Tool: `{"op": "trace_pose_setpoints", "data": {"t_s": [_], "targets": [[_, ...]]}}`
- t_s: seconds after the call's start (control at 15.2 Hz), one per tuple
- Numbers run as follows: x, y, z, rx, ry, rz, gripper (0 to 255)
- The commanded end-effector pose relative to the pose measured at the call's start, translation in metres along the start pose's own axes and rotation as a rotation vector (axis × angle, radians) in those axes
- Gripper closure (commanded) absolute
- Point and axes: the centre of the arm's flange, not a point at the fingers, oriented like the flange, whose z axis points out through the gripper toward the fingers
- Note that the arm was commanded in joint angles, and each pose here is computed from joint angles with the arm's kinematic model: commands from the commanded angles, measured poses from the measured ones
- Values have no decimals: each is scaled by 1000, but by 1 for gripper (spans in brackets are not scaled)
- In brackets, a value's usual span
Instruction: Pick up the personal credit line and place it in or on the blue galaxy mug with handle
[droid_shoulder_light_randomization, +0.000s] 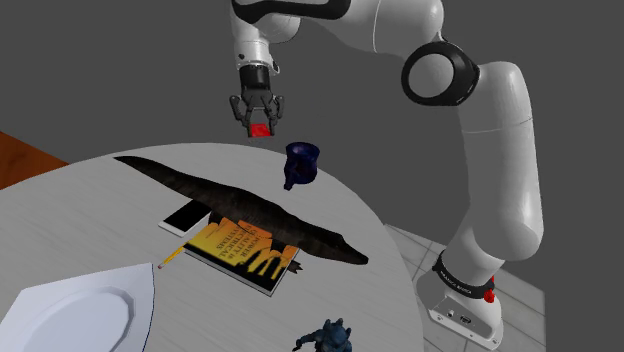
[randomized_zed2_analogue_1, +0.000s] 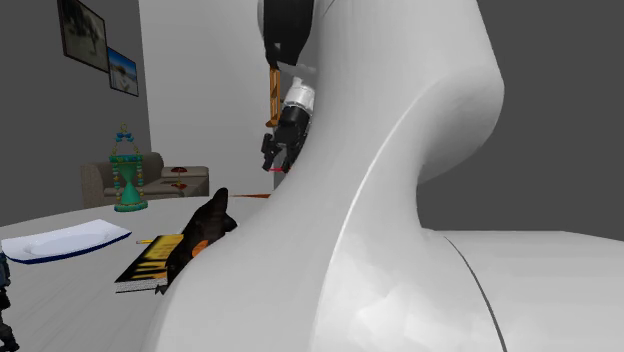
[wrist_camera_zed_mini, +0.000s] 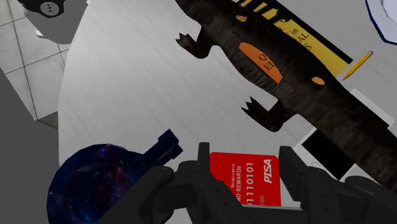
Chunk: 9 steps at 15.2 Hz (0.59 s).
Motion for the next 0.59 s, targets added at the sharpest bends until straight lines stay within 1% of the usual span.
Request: {"op": "trace_pose_setpoints", "data": {"t_s": [0.0,0.53], "targets": [[-7,28,3,0,0,0,255],[-27,131,7,0,0,0,255]]}}
